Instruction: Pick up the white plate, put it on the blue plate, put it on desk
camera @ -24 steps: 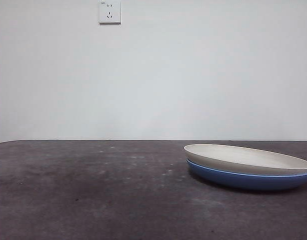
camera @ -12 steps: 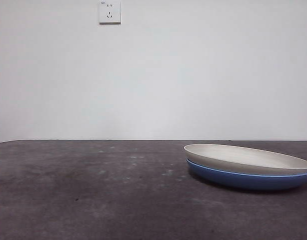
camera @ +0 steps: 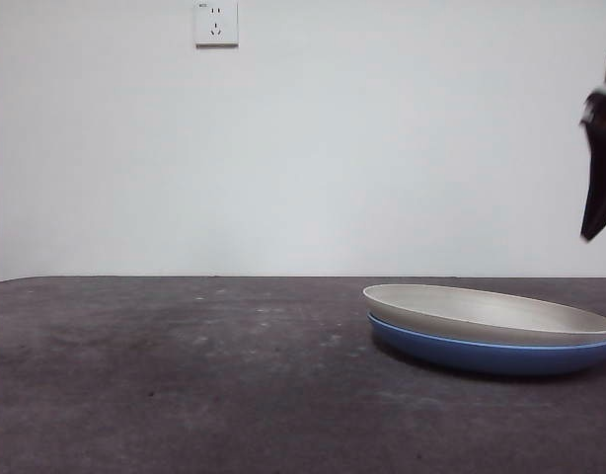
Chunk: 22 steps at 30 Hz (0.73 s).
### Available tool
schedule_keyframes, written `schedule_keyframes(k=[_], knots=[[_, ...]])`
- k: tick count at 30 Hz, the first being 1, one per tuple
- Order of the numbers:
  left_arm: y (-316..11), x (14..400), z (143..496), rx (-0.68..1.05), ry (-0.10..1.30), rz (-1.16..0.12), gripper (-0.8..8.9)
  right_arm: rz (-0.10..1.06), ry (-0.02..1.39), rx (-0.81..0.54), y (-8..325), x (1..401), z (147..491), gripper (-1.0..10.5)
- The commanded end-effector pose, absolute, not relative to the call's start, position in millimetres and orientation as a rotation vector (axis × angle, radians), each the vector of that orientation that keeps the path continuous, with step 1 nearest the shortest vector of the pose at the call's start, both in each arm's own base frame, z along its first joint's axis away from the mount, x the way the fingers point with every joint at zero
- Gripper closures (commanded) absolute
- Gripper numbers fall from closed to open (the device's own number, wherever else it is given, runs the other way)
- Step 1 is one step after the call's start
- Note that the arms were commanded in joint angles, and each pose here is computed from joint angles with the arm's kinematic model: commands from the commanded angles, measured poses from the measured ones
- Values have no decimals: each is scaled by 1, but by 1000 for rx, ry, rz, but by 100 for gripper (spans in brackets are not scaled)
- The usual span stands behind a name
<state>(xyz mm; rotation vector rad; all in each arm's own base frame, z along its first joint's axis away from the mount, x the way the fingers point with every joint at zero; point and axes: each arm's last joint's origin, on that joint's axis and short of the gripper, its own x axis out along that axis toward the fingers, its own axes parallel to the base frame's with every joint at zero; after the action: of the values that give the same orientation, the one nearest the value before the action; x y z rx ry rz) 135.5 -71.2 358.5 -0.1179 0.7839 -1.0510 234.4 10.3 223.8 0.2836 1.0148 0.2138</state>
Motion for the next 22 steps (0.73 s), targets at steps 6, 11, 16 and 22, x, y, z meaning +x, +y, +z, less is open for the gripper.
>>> schedule_keyframes(k=[6, 11, 16, 22], knots=[[-73, 137, 361, -101, 760, -1069, 534, 213, 1067, 295, 11, 265, 190, 612], [-73, 137, 361, -101, 760, -1069, 534, 211, 1085, 297, 11, 274, 177, 634], [-73, 137, 361, -101, 759, -1069, 534, 209, 1091, 298, 11, 278, 170, 733], [-73, 137, 362, -100, 752, -1069, 534, 209, 1097, 300, 11, 281, 164, 808]])
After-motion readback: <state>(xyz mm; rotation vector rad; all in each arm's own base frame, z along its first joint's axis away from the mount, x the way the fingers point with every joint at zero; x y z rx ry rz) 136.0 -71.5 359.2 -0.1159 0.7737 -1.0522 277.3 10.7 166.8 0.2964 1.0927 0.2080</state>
